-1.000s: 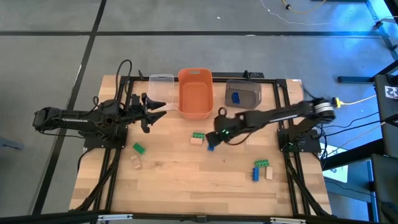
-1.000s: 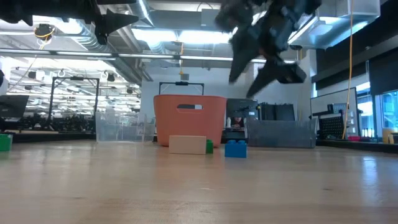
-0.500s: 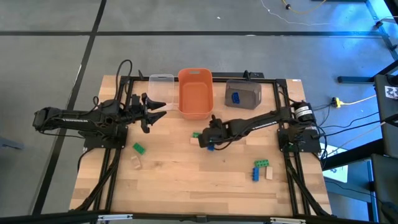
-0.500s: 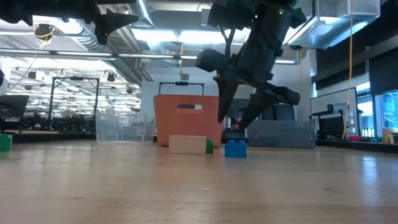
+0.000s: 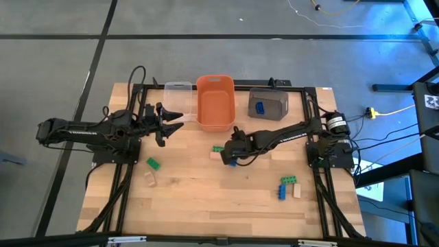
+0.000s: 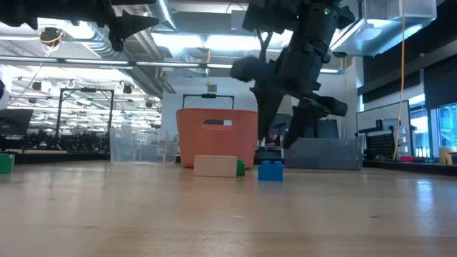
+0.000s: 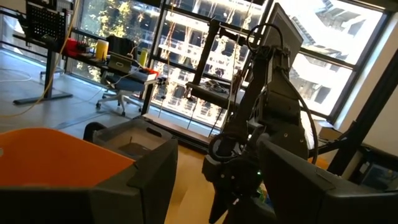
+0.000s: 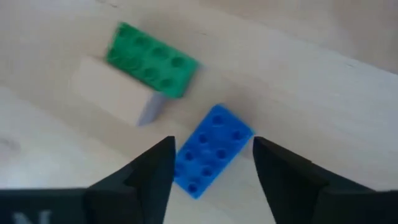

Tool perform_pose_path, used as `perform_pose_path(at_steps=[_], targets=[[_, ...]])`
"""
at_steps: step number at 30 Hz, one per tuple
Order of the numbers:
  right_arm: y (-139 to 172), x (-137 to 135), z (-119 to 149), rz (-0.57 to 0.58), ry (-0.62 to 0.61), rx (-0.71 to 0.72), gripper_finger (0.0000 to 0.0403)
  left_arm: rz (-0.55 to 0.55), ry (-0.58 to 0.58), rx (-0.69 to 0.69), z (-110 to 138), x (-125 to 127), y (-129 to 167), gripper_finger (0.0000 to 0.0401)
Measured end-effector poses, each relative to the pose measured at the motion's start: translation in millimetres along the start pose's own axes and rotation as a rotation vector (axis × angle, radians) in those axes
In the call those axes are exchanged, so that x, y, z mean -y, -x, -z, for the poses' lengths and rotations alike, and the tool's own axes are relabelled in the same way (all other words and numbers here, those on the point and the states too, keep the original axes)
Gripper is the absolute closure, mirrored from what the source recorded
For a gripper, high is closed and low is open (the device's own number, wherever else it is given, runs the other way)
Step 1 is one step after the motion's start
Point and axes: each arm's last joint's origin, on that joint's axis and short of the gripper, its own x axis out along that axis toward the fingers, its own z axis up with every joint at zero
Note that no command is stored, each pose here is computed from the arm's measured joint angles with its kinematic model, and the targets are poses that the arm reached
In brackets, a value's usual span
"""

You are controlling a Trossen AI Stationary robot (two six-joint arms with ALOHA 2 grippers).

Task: Sort & place blocks by color
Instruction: Put the top blue game piece into the black bin

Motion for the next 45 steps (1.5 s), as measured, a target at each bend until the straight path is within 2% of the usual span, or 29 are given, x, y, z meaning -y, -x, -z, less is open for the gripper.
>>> perform_pose_path(at_steps=[2,7,10,16,27,35,38,42,45], targets=[[0,2,0,0.014,-0.018,0.003,0.0157,0.0,0.0,0.0,0,0,0,0.0184],[0,1,-1,0.004,-0.183,0.01,0.012,0.0,0.0,0.0,0,0,0,0.0184],[0,-2,2,-0.014,-0.188,-0.001,0.0117,0.0,0.0,0.0,0,0,0,0.0184],[2,-6,9,-0.036,-0.219,0.069,0.0116,-0.001,0.0,0.0,0,0,0,0.0184],[-29,-4,20,0.048,-0.301,0.025,0.0116,0.0,0.001,0.003,0,0,0,0.0184],[-37,-5,29,0.061,-0.273,0.028,0.0116,0.0,0.001,0.004,0,0,0,0.0184],[-37,-5,31,0.069,-0.207,0.036,0.0116,0.0,0.001,0.003,0,0,0,0.0184],[-37,-1,32,0.112,-0.183,0.011,0.0143,0.0,0.001,0.002,0,0,0,0.0184],[-36,3,33,0.151,-0.137,-0.009,0.0206,-0.002,0.001,0.002,0,0,0,0.0184]])
